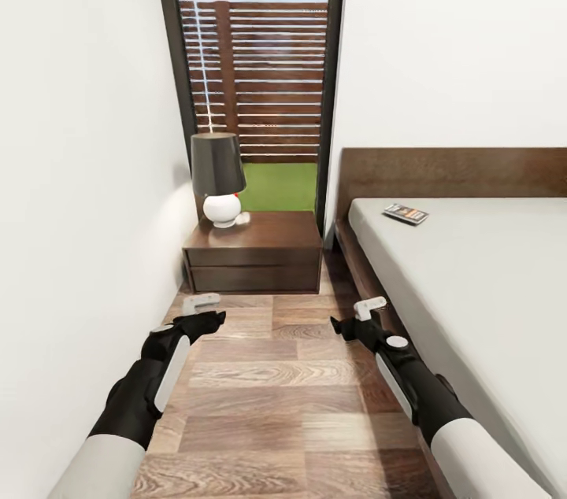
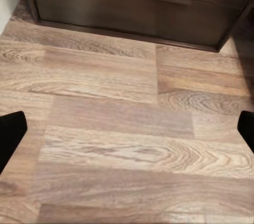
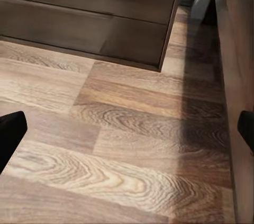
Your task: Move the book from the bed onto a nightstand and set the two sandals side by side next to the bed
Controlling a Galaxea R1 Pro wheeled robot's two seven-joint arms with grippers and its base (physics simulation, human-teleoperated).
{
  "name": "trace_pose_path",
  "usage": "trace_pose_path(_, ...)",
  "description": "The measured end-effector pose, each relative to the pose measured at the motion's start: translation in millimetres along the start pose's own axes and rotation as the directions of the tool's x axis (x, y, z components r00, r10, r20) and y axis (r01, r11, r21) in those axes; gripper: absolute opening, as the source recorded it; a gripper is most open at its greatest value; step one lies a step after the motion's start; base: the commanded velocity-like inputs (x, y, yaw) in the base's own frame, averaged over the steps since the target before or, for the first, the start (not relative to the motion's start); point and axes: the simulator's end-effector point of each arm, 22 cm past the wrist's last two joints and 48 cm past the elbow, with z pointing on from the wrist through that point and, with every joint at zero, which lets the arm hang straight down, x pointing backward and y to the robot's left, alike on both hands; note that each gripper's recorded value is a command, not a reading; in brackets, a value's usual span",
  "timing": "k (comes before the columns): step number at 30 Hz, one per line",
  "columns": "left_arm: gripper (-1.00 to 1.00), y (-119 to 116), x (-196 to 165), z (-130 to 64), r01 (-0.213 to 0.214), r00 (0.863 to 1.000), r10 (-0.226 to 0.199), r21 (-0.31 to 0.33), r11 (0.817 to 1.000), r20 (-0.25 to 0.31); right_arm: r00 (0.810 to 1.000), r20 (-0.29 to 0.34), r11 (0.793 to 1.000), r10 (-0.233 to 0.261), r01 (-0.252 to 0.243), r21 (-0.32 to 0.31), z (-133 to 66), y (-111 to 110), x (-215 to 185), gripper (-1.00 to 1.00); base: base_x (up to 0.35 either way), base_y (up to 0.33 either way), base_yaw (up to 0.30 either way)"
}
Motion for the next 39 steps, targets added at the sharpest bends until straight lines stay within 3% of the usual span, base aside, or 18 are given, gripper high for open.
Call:
trace_pose_path(4, 1.0, -2.0, 8.0, 7.0, 0.001, 1.0, -0.001, -0.008, 1.0, -0.028, 0.999, 0.031, 1.0, -0.011, 0.01, 0.012, -6.3, -1.1, -20.1, 1.0, 0.279, 0.0, 0.0)
trace_pose_path(8, 1.0, -5.2, 2.1, 6.1, 0.002, 1.0, -0.003, -0.009, 1.0, -0.019, 0.995, 0.094, 1.0, -0.02, 0.019, 0.014, -16.9, -3.1, -53.1, 1.0, 0.32, 0.001, 0.0)
trace_pose_path(15, 1.0, -8.6, -11.5, -3.1, 0.002, 1.0, -0.002, -0.006, 1.0, 0.006, 0.99, 0.141, 0.999, -0.032, 0.03, 0.018, -28.5, -3.7, -76.3, 1.0, 0.329, 0.051, 0.0)
trace_pose_path(32, 1.0, -16.8, -48.8, -15.6, 0.003, 1.0, -0.003, -0.003, 1.0, 0.007, 0.989, 0.143, 1.0, -0.025, 0.023, 0.02, -35.9, -11.2, -115.3, 1.0, 0.305, 0.094, 0.0)
trace_pose_path(39, 1.0, -20.3, -67.6, -21.8, 0.004, 1.0, -0.004, -0.001, 1.0, 0.017, 0.989, 0.144, 0.999, -0.016, 0.011, 0.033, -39.8, -22.1, -130.9, 1.0, 0.086, 0.002, 0.0)
